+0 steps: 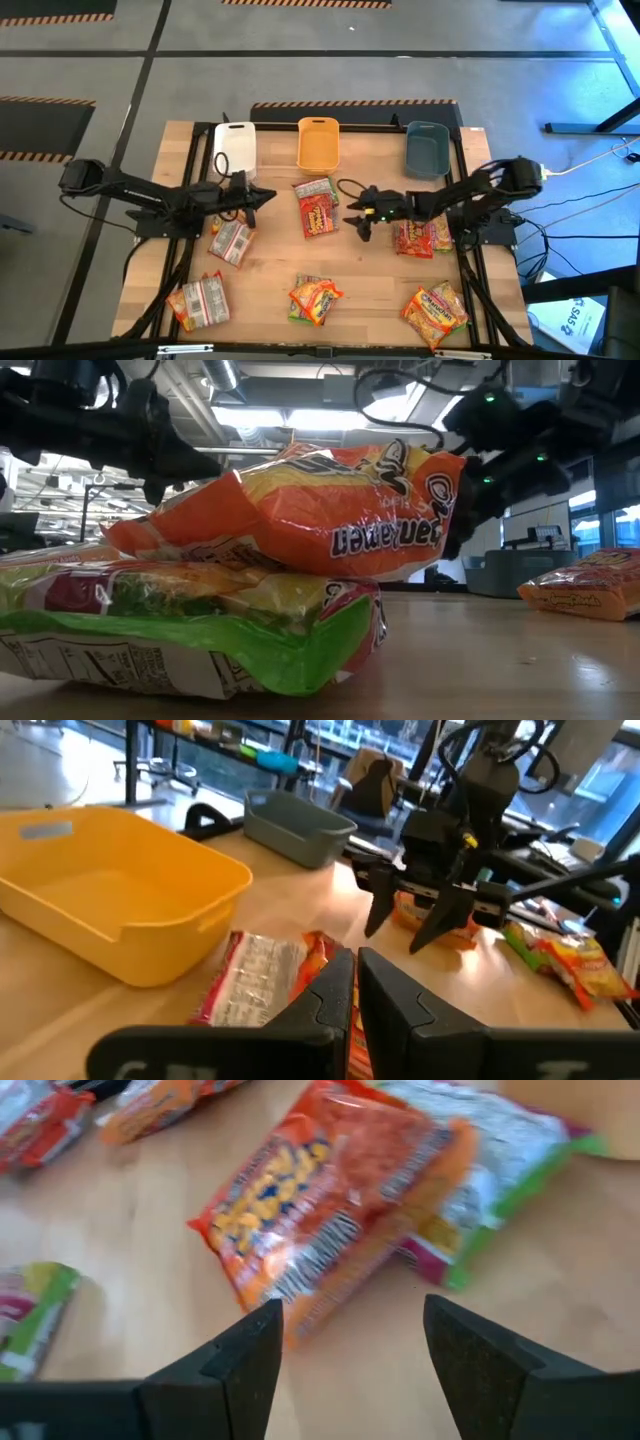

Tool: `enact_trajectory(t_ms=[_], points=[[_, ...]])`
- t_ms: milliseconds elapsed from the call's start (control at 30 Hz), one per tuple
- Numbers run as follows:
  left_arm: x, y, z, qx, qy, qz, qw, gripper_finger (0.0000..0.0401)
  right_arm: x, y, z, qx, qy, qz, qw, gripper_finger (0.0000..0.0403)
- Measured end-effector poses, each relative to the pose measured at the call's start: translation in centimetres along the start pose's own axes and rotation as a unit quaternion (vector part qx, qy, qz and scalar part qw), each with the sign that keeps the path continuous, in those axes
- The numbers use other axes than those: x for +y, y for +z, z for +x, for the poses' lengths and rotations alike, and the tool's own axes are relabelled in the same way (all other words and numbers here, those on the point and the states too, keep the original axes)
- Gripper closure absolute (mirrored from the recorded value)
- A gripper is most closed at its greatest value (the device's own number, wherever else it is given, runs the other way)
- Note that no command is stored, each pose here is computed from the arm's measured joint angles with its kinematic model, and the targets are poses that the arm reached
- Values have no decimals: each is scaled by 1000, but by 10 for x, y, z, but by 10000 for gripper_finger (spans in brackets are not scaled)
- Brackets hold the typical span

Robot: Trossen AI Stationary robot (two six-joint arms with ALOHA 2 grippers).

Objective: Sort Maruchan noodles
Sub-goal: Put the orange noodle pack into the yellow bin

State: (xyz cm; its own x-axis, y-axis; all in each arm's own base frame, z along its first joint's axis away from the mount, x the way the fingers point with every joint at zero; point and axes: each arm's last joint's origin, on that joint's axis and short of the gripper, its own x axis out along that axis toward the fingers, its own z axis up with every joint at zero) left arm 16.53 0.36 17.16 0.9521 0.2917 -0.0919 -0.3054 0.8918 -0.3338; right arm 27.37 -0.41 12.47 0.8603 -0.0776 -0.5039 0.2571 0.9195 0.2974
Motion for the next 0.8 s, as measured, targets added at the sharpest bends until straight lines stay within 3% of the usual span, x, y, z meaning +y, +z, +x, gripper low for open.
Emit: enact_trajectory(t_ms=[200,467,600,800], points=[[-11,-4,12,33,-8,7,999,387,3,8,20,7,14,-4,1000,177],[-18,-28,25,94,18,2,995,387,-8,10,23,16,27,2,1000,178],[-21,-45,27,135,19,12,991,387,-8,6,31,5,35,7,999,178],[-26,-59,32,136,15,4,991,387,-12,-6,42,12,42,6,999,178]])
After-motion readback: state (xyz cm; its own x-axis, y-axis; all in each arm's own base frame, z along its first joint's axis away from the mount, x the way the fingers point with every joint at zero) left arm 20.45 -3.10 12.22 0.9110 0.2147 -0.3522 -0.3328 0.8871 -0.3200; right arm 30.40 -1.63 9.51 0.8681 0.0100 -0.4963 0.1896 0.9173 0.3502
